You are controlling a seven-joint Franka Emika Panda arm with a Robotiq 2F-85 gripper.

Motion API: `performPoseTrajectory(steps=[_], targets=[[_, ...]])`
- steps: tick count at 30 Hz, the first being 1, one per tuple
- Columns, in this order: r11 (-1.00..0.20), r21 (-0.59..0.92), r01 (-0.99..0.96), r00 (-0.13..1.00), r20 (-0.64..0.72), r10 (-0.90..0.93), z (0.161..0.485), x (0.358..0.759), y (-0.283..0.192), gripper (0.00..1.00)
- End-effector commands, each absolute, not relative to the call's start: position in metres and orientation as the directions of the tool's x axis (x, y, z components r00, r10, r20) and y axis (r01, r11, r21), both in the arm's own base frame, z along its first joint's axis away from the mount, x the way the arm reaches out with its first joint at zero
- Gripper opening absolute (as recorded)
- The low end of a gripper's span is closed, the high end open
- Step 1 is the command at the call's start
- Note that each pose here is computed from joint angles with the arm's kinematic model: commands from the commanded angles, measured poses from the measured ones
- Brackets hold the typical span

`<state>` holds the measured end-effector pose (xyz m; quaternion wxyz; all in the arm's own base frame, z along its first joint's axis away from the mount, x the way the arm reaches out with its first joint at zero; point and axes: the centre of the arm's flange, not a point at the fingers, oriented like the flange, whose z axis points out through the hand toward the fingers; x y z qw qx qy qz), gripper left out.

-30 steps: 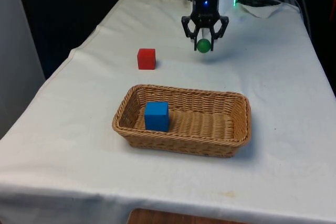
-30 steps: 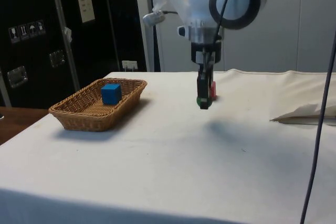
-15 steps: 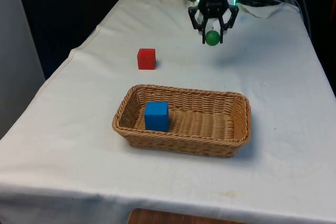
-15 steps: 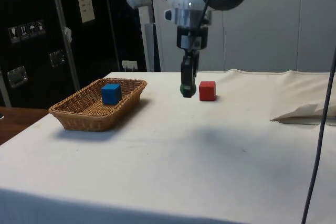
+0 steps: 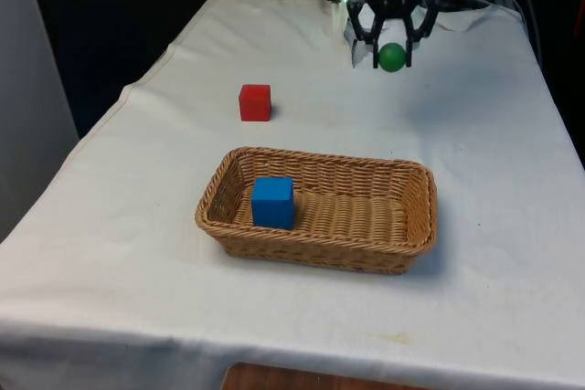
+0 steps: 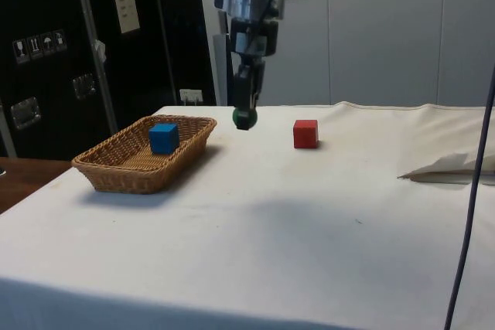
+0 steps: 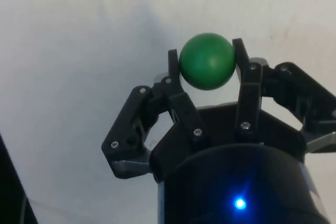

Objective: Place all non-red objects into the basket.

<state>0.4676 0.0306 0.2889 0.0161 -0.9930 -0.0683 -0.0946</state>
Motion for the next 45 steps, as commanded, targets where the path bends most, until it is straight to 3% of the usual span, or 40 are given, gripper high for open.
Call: performPoseTrajectory(steps=[1, 21, 45], targets=[[-0.990, -0.023, 0.137, 0.973, 0.192, 0.130, 0.294, 0.474, 0.036, 0.00], [-0.988, -0.023, 0.155, 0.960, 0.239, 0.145, 0.323, 0.525, 0.065, 0.00], [-0.990, 0.001, 0.144, 0.958, 0.249, 0.139, 0.293, 0.612, 0.074, 0.00]])
